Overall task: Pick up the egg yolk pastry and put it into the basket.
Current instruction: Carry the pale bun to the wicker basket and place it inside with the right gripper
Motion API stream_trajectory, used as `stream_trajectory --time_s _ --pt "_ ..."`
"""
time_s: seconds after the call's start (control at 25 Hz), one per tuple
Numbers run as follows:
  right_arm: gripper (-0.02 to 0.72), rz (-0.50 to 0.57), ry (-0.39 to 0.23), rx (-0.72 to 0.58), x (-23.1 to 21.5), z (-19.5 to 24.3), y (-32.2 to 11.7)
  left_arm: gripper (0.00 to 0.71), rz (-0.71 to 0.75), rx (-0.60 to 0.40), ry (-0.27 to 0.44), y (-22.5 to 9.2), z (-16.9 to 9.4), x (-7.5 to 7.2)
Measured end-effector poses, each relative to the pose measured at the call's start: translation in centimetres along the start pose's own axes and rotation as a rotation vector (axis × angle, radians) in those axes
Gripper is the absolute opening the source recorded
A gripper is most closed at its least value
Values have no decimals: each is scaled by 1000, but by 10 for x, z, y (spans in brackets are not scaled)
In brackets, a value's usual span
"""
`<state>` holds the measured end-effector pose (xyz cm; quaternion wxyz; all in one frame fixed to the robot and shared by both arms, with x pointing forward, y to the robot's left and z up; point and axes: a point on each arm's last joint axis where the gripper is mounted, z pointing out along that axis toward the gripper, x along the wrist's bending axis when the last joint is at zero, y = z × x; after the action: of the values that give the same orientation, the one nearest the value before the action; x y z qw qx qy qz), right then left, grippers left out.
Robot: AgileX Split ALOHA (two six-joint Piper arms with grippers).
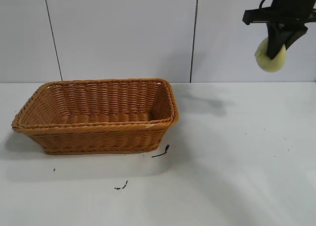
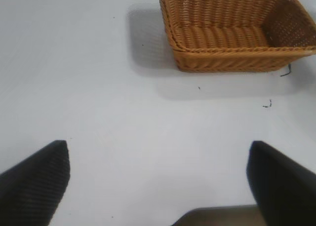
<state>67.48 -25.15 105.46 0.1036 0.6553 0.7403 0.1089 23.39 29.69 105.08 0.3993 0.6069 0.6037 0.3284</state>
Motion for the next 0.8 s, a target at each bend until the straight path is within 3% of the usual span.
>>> stream_trajectory --time_s 0.56,0.8 --pt "-1 -366 148 -154 179 -8 -18 695 0 0 0 0 0 0" --pt "-2 -469 204 -205 237 19 -31 695 0 0 0 0 0 0"
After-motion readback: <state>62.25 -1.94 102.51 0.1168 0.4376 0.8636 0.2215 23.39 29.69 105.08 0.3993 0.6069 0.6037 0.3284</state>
